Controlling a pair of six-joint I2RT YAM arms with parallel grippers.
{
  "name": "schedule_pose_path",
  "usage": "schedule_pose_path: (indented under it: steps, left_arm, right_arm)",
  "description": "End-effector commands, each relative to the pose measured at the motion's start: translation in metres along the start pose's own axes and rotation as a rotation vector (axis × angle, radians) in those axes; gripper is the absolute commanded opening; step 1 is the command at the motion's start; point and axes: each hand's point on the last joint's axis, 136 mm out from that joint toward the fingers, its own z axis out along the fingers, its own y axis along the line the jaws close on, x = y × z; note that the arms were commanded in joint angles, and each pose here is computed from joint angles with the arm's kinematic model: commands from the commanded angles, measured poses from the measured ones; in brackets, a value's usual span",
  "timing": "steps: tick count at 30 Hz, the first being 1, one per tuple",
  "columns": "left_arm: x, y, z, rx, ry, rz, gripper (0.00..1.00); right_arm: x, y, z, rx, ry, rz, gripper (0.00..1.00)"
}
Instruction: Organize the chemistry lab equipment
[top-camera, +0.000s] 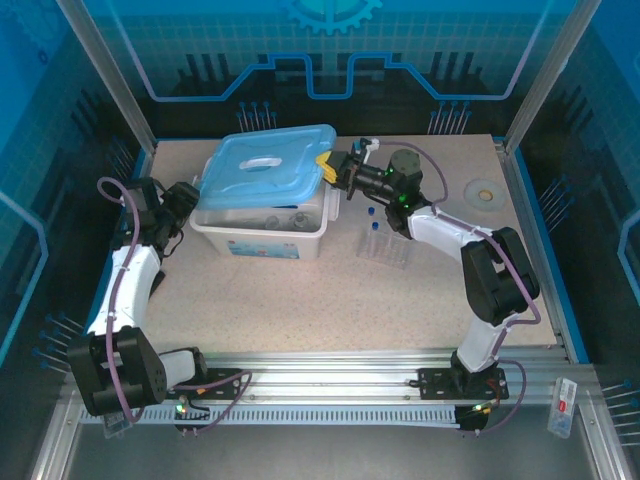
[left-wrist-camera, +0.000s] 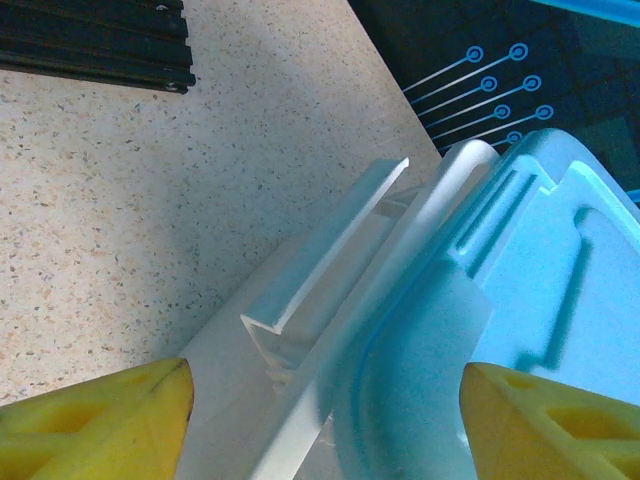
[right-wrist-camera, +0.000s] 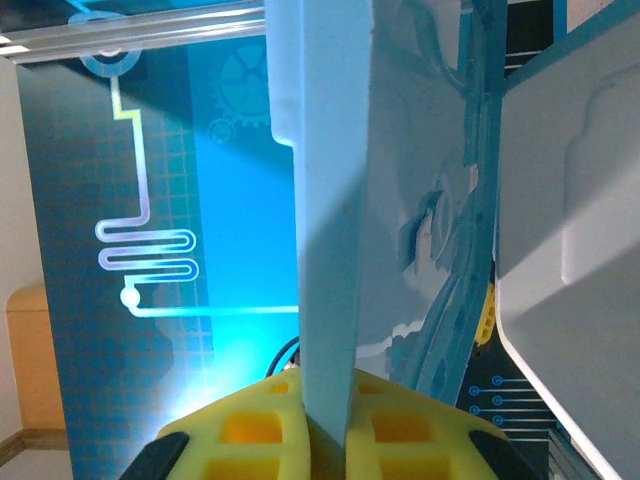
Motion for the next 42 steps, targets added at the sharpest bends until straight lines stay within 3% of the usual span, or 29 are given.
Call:
schedule_pose_path:
  steps: [1, 25, 42]
  left_arm:
    - [-0.003, 0.006, 0.000, -0.021, -0.012, -0.002, 0.71]
    - [0.013, 0.031, 0.012, -0.068, 0.006, -0.016, 0.71]
    - [0.016, 0.033, 0.015, -0.074, 0.014, -0.006, 0.71]
  right_arm:
    - [0.015, 0.020, 0.010, -0.033, 0.052, -0.062, 0.12]
    - [0.025, 0.006, 0.019, -0.030, 0.109, -0.033, 0.12]
    - [0.031, 0.014, -0.003, -0.041, 0.095, -0.038, 0.13]
